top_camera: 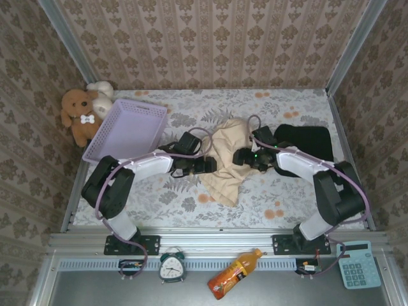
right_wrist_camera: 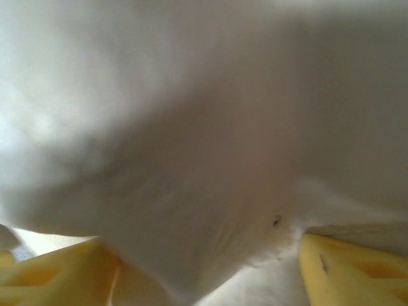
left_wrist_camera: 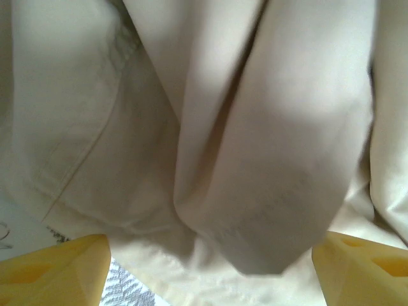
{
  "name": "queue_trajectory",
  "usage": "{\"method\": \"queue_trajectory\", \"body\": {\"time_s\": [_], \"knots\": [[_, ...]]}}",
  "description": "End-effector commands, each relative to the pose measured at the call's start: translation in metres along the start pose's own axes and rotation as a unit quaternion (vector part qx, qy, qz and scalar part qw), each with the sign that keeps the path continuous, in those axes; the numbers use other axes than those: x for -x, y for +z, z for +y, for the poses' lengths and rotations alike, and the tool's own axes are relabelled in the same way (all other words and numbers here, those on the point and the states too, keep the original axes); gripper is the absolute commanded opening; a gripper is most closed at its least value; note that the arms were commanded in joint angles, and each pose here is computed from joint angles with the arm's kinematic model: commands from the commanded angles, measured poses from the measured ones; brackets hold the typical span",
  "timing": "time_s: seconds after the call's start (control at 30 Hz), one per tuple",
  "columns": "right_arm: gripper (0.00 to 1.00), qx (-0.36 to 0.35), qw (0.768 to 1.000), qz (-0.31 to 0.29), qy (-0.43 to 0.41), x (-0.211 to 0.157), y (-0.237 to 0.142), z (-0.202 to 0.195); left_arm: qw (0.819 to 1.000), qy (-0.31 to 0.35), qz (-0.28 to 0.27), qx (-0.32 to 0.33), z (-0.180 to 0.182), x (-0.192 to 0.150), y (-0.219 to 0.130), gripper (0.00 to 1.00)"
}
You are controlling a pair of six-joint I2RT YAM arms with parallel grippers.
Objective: Fold and stack the mixed laundry pile
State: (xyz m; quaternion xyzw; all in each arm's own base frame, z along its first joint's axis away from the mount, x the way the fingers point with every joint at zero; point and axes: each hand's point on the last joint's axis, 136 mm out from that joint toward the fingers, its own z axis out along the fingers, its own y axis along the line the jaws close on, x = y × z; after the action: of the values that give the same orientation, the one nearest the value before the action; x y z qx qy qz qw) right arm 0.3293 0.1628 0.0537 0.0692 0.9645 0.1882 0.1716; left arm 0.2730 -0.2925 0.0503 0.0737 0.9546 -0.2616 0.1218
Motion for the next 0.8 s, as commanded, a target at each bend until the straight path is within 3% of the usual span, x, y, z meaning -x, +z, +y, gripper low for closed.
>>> {"method": "queue_trajectory", "body": {"time_s": [0.0, 0.07, 0.1, 0.2, 0.3, 0.43, 0.53, 0.63, 0.77], "knots": [[0.37, -0.078, 0.997, -0.014, -0.005, 0.013, -0.003, -0.021, 0.999, 0.025, -0.03, -0.005, -0.014, 0.025, 0.003, 0.66], [0.03, -0.075, 0.997, -0.03, -0.01, 0.022, -0.012, -0.016, 0.998, 0.045, -0.05, 0.0, -0.019, 0.041, 0.002, 0.47], [0.0, -0.073, 0.996, -0.039, -0.011, 0.026, -0.017, -0.014, 0.997, 0.05, -0.057, 0.006, -0.018, 0.047, 0.001, 0.39], [0.0, -0.064, 0.995, -0.071, -0.02, 0.041, -0.041, -0.005, 0.996, 0.05, -0.069, 0.0, -0.017, 0.064, -0.003, 0.0], [0.0, -0.038, 0.994, -0.103, -0.028, 0.059, -0.076, 0.007, 0.994, 0.063, -0.088, -0.004, -0.021, 0.079, -0.026, 0.0], [0.0, -0.015, 0.983, -0.177, -0.043, 0.094, -0.152, 0.019, 0.98, 0.109, -0.163, 0.044, -0.018, 0.119, -0.105, 0.0], [0.0, 0.013, 0.968, -0.245, -0.048, 0.12, -0.217, 0.028, 0.958, 0.122, -0.248, 0.075, -0.014, 0.151, -0.187, 0.0], [0.0, 0.056, 0.952, -0.294, -0.062, 0.132, -0.271, 0.046, 0.928, 0.122, -0.348, 0.054, -0.022, 0.173, -0.268, 0.04], [0.0, 0.144, 0.932, -0.317, -0.1, 0.125, -0.323, 0.087, 0.891, 0.161, -0.422, 0.038, -0.052, 0.175, -0.345, 0.08]]}}
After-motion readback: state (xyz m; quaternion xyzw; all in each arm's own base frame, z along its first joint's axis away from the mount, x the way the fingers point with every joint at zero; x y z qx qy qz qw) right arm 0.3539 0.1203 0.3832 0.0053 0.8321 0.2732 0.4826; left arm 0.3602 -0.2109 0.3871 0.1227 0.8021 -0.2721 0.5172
